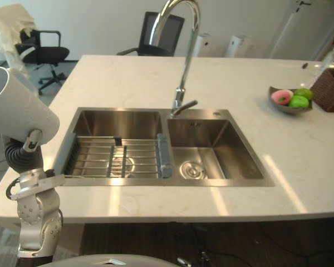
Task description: Walk over to the sink, pick up the cup, carry it to the dishwasher, place the cup inside the dishwasher, then close the dishwasher door
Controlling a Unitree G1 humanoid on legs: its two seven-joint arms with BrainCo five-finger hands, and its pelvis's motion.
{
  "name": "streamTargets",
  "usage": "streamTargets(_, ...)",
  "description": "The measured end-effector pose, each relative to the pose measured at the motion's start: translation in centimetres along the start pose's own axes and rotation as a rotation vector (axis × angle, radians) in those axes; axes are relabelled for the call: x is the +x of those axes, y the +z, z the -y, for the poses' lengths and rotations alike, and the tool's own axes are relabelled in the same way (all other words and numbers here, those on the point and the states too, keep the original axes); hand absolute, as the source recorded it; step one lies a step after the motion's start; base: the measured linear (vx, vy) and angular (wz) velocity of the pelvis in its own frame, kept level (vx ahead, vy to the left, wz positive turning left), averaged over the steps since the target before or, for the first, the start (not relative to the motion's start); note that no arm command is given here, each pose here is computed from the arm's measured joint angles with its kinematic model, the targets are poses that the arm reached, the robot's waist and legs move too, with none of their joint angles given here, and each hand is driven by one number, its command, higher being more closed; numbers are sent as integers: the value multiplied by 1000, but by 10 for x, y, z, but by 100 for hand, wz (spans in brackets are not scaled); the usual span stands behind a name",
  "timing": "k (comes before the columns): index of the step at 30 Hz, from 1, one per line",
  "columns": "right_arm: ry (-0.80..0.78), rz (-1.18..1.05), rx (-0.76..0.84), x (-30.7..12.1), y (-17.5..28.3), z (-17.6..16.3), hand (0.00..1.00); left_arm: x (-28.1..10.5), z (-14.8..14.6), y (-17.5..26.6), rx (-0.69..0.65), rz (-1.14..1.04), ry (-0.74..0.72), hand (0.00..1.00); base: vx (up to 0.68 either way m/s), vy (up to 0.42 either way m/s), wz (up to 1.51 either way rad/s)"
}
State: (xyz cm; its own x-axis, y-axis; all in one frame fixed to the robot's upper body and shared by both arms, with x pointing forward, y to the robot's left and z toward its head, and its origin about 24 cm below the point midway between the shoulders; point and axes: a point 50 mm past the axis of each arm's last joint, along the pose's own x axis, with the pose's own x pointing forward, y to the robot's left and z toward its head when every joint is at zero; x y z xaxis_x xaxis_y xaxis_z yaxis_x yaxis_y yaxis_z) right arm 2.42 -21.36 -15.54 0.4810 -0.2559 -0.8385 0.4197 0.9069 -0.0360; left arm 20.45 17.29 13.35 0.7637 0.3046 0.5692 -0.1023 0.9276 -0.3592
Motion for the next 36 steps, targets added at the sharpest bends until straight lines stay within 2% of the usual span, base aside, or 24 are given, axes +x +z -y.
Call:
streamTargets(6, -115, -229, 255, -10, -33, 17, 0, -5, -3, -26, -48, -110, 35, 100, 14, -41, 13)
streamTargets(9, -127, -318, 328, -9, -39, 15, 0, -4, -8, -26, -63, -114, 65, 100, -21, -21, 19)
streamTargets(20, -160, -376, 256, -3, -37, 14, 0, 1, -20, -10, -20, -51, 121, 100, -74, -23, 31)
streamTargets(27, -171, -346, 257, 10, -17, 14, 0, 4, -27, 2, 22, -19, 139, 100, -128, -26, 116)
streamTargets(32, -237, -301, 319, 14, 0, 38, 0, 7, -10, 19, -65, 49, 60, 100, -172, 51, 167)
streamTargets(36, -292, -320, 321, 2, -12, 58, 0, -1, 17, 3, -204, -21, -27, 100, -81, 188, 269)
